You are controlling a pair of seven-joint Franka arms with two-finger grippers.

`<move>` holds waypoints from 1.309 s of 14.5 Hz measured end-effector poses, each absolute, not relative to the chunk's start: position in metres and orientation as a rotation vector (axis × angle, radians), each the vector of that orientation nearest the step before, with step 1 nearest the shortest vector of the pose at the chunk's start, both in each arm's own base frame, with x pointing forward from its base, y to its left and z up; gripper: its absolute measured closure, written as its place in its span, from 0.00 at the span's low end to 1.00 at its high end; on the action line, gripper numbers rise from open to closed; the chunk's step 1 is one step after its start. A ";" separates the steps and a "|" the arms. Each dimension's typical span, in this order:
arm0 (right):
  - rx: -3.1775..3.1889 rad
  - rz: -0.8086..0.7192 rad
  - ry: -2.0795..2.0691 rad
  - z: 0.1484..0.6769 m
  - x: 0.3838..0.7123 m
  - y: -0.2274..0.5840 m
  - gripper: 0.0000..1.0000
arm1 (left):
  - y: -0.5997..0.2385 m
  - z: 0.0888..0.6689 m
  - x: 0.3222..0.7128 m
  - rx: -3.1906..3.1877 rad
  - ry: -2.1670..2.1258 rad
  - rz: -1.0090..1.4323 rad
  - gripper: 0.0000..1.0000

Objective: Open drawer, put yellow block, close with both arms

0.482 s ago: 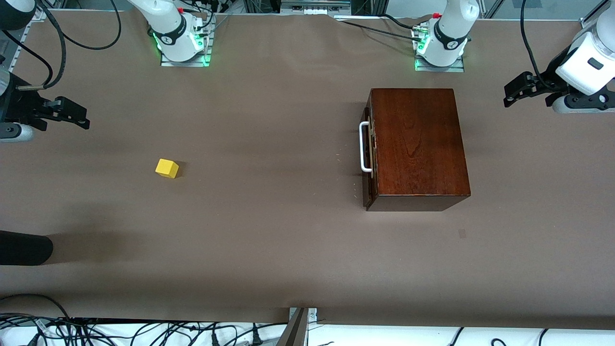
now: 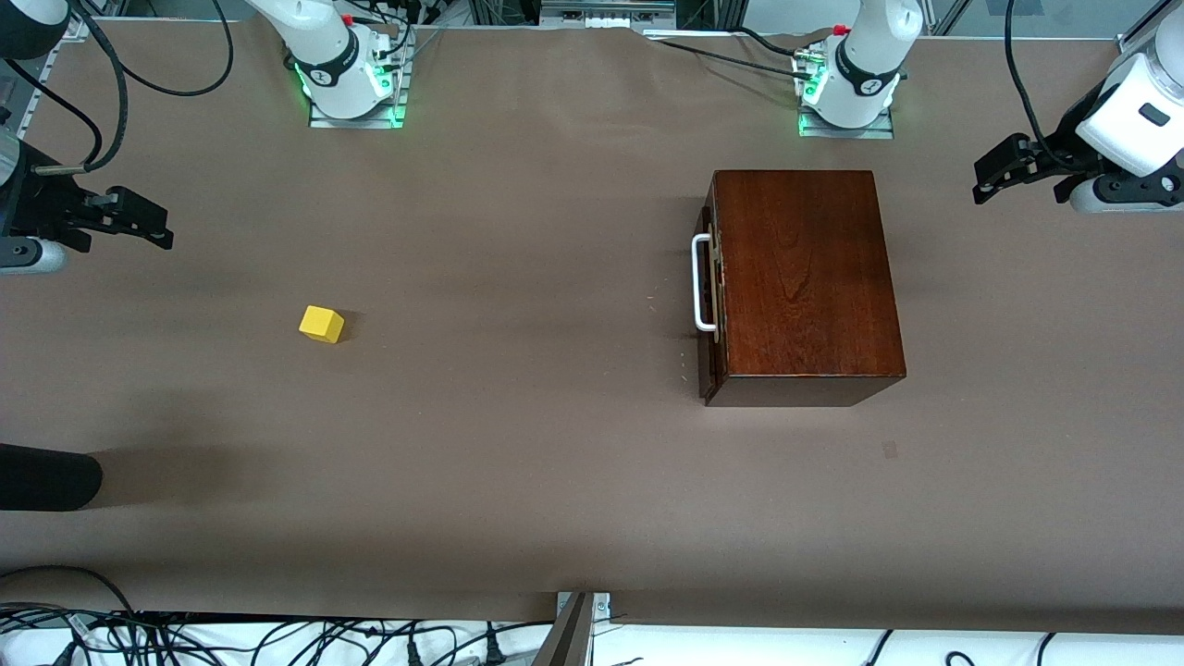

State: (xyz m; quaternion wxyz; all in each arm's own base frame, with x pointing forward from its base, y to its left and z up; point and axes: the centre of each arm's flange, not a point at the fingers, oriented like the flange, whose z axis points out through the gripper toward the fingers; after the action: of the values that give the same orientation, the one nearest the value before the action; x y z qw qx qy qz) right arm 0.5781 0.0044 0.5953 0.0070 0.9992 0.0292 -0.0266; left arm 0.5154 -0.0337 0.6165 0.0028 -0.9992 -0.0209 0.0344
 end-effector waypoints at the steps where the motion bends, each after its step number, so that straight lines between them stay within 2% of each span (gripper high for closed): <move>1: 3.125 -0.086 0.091 0.594 0.578 0.004 0.00 | -0.034 0.617 0.515 -3.133 -0.066 0.108 0.00; 19: 3.124 -0.092 0.091 0.591 0.580 0.004 0.00 | -0.034 0.617 0.515 -3.134 -0.066 0.107 0.00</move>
State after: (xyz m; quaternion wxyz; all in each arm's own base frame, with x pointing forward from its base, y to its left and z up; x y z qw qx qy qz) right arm 0.5800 0.0042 0.5909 0.0074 0.9991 0.0290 -0.0295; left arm 0.5154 -0.0336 0.6169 0.0028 -0.9992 -0.0211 0.0340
